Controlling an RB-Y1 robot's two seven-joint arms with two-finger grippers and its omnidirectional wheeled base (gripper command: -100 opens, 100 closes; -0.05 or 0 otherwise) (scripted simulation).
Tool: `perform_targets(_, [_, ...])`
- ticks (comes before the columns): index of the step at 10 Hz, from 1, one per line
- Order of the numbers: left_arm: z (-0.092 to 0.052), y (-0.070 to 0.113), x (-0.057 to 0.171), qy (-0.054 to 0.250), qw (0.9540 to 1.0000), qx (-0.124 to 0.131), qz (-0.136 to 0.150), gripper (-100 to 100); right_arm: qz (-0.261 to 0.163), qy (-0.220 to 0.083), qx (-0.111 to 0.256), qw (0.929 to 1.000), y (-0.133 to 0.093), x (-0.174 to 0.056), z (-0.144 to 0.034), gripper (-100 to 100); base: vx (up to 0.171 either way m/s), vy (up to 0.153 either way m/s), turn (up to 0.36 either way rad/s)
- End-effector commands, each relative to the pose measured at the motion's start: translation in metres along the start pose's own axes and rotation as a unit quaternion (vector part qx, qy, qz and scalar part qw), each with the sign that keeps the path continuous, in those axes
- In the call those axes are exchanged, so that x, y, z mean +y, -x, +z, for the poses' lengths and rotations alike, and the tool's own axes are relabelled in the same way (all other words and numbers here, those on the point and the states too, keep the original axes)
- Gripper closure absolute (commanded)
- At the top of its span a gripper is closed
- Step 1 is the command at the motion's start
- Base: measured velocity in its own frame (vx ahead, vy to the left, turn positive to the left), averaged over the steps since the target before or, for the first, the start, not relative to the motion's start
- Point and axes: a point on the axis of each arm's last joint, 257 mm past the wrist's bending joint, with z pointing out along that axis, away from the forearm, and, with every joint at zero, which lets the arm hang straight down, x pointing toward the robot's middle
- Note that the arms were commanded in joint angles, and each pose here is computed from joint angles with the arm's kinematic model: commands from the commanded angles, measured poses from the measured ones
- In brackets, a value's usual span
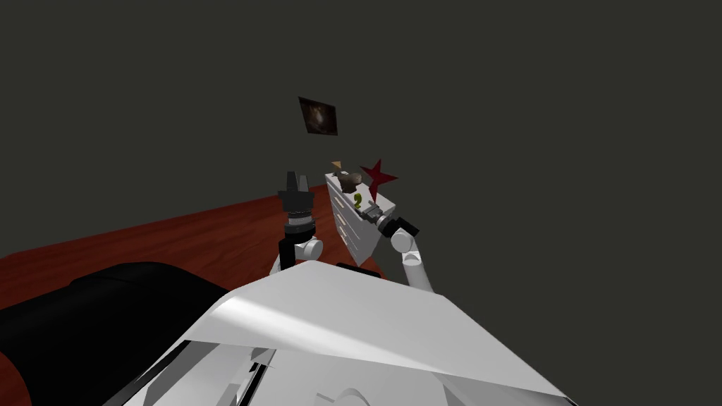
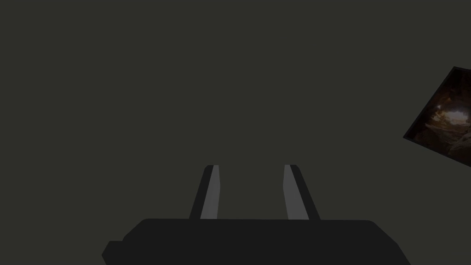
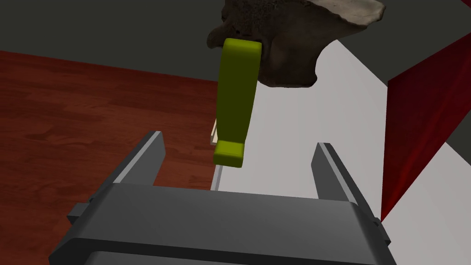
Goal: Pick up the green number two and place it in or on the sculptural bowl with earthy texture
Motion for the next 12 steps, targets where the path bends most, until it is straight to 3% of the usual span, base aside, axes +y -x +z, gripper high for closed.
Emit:
perform_targets(1, [0.000, 0.000, 0.000, 0.000, 1.0000, 0.000, 0.000, 0, 0.007, 0.009, 0.012, 0.9999, -0.002, 0.001, 0.002, -100, -0.006, -0.020, 0.069])
perform_targets(8, [0.000, 0.000, 0.000, 0.000, 1.0000, 0.000, 0.000, 0, 0.035, 0.033, 0.047, 0.9977, -0.008, 0.002, 0.012, -100, -0.005, -0.016, 0.045])
perform_targets(9, [0.000, 0.000, 0.000, 0.000, 1.0000, 0.000, 0.000, 0, 0.035, 0.034, 0.048, 0.9976, -0.009, 0.002, 0.012, 0, 0.000, 0.000, 0.000])
perform_targets(10, [0.000, 0.000, 0.000, 0.000, 1.0000, 0.000, 0.000, 0, 0.036, 0.041, 0.048, 0.9974, -0.013, 0.014, 0.011, -100, 0.037, 0.061, 0.118])
perform_targets(11, [0.000, 0.000, 0.000, 0.000, 1.0000, 0.000, 0.000, 0, 0.035, 0.038, 0.049, 0.9975, -0.011, 0.008, 0.011, -100, 0.025, 0.037, 0.022])
perform_targets(12, [0.000, 0.000, 0.000, 0.000, 1.0000, 0.000, 0.000, 0, 0.035, 0.038, 0.048, 0.9975, -0.011, 0.009, 0.011, 100, 0.003, 0.005, -0.006])
